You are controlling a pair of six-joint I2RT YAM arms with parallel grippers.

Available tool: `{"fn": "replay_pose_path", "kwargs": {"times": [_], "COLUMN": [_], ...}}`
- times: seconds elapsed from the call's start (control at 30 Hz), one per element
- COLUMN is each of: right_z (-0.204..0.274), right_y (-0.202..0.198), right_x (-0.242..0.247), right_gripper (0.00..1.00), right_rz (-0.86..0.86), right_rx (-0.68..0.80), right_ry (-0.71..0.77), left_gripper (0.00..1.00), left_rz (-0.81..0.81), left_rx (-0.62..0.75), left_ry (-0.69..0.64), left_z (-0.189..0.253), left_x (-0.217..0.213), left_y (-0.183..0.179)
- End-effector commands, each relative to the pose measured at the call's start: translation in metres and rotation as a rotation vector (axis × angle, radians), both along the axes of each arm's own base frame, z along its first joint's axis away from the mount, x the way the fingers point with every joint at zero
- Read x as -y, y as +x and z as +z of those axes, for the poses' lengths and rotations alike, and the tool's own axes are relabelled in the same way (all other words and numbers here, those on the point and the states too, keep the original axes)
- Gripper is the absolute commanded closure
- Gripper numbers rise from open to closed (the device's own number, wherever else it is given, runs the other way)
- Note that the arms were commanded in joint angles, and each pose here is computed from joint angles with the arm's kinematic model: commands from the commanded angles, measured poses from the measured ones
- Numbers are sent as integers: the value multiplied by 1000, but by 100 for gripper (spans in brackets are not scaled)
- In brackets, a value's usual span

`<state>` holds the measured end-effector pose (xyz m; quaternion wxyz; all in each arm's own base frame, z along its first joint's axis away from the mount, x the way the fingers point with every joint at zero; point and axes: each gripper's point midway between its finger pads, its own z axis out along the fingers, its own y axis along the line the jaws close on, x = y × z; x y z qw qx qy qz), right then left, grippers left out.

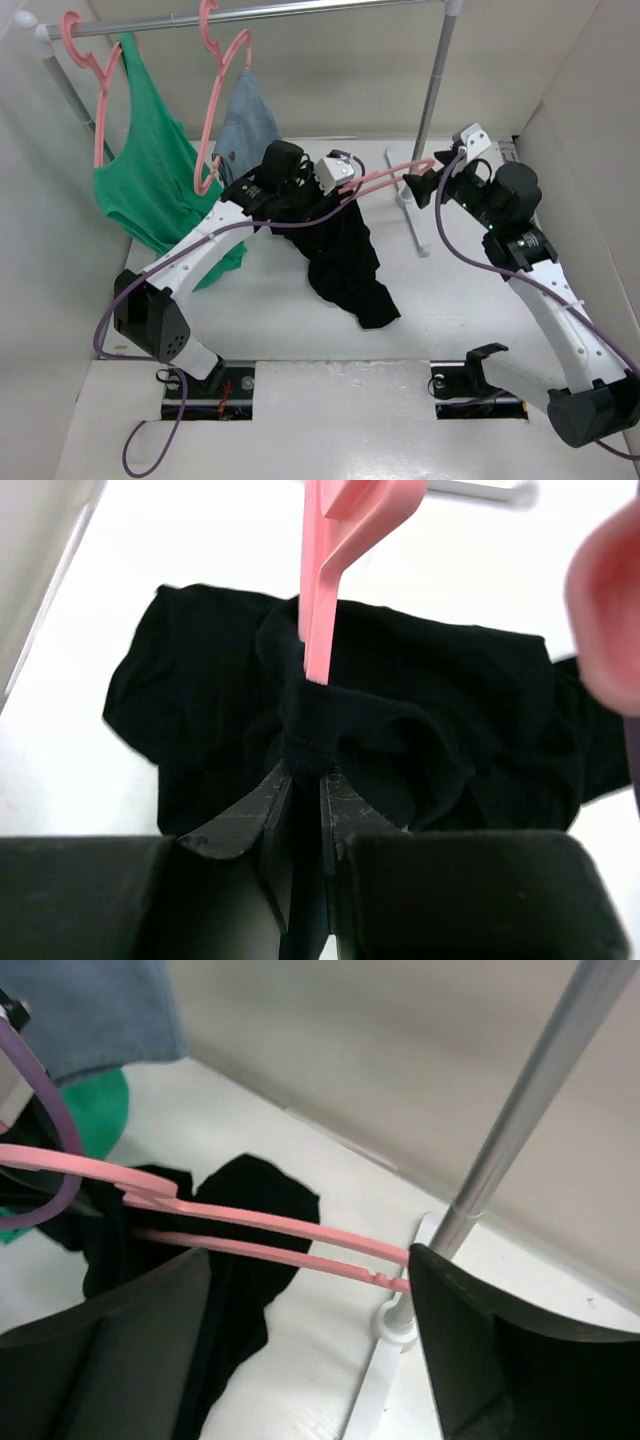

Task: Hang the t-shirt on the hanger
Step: Place tshirt on hanger

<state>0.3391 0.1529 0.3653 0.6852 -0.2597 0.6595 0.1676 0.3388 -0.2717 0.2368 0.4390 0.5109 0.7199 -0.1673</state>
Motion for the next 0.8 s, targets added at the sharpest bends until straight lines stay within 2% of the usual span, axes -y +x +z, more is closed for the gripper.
{"fn": "replay_pose_path", "kwargs": {"times": [0.0, 0.03, 0.07, 0.17, 0.23, 0.37, 0.43, 0.53, 0.63, 0.73, 0.77], "right_z": [-12, -25, -40, -97, -116, -118, -125, -156, -183, -200, -205], "right_y": [-10, -14, -18, -33, -39, -30, -24, -19, -17, -15, -13], "right_x": [-5, -12, -18, -51, -82, -120, -132, -151, -148, -143, -143], "right_gripper": [18, 24, 42, 75, 80, 81, 77, 74, 74, 65, 59], "right_rz": [-54, -31, -12, 108, 212, 282, 302, 321, 244, 164, 150], "right_rx": [-83, -113, -146, -276, -315, -298, -310, -412, -510, -551, -563], "right_ry": [10, -3, -19, -50, -57, -61, -50, 4, 95, 216, 234], "left_gripper": [100, 100, 100, 100, 100, 100, 100, 100, 100, 100, 100], "left_rz": [143, 143, 135, 135, 141, 138, 142, 153, 157, 140, 131], "left_rx": [61, 52, 52, 52, 45, 53, 45, 49, 52, 59, 56], "left_ry": [-93, -86, -92, -92, -98, -121, -125, -120, -131, -123, -121], "left_z": [33, 27, 29, 26, 26, 33, 32, 33, 32, 30, 26], "left_x": [-17, -17, -18, -19, -19, -13, -11, -11, -10, 1, 4], "left_y": [8, 7, 3, 2, 1, 7, 9, 13, 14, 7, 5]}}
